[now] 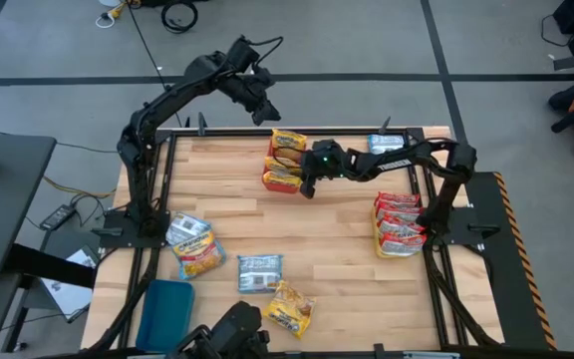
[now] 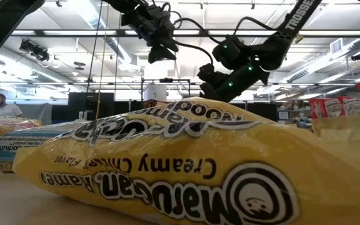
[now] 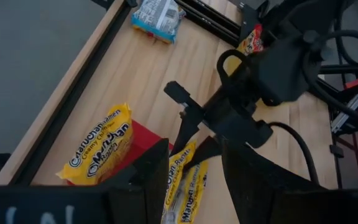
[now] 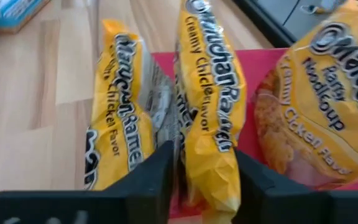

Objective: Sort Maruchan noodles
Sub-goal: Put the yellow noodle pack into the pink bin

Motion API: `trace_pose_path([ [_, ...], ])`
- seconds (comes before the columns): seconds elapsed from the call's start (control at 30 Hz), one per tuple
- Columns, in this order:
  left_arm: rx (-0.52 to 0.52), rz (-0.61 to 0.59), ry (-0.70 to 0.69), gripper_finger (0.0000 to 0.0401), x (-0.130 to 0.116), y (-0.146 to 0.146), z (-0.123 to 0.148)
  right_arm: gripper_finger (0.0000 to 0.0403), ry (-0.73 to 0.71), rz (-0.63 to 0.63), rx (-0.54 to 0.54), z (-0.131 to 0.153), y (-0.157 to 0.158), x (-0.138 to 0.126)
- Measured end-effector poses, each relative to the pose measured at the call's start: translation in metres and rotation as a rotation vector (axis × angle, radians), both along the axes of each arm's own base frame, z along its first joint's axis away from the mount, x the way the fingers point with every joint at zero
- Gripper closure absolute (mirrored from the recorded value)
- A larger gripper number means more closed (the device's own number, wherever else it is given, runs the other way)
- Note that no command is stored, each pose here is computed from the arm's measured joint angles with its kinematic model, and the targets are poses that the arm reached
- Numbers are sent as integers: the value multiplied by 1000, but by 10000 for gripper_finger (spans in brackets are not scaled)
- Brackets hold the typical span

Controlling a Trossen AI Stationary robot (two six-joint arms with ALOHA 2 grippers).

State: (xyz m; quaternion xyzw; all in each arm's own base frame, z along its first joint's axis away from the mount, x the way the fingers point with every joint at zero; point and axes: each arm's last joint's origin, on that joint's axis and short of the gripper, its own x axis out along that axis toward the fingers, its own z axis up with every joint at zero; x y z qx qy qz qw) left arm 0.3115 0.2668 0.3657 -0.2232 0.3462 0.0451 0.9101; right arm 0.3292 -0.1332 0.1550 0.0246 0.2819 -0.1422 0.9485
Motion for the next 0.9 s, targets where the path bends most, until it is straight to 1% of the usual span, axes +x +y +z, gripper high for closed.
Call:
trace_pose_path([
  [0.1, -5, 5, 7, 248, -2, 1, -1, 252, 29, 13, 10, 6, 1, 6],
  [0.2, -9, 9, 10, 248, -3, 2, -1, 231, 48, 41, 44, 11, 1, 10],
  [0.33, -30, 22, 1, 248, -7, 5, 0, 221, 71, 99, 79, 15, 2, 13],
  [0.47, -34, 25, -9, 253, -9, 1, 7, 220, 82, 126, 69, 17, 5, 14],
  [0.57, -13, -6, -26, 262, -8, -12, 16, 220, 101, 140, 48, 19, 9, 17],
  [0.7, 23, -34, -67, 277, -13, -32, 37, 220, 156, 157, 19, 22, 15, 18],
  [0.9, 110, 2, -110, 285, -36, -49, 68, 211, 191, 181, 23, 25, 24, 19],
])
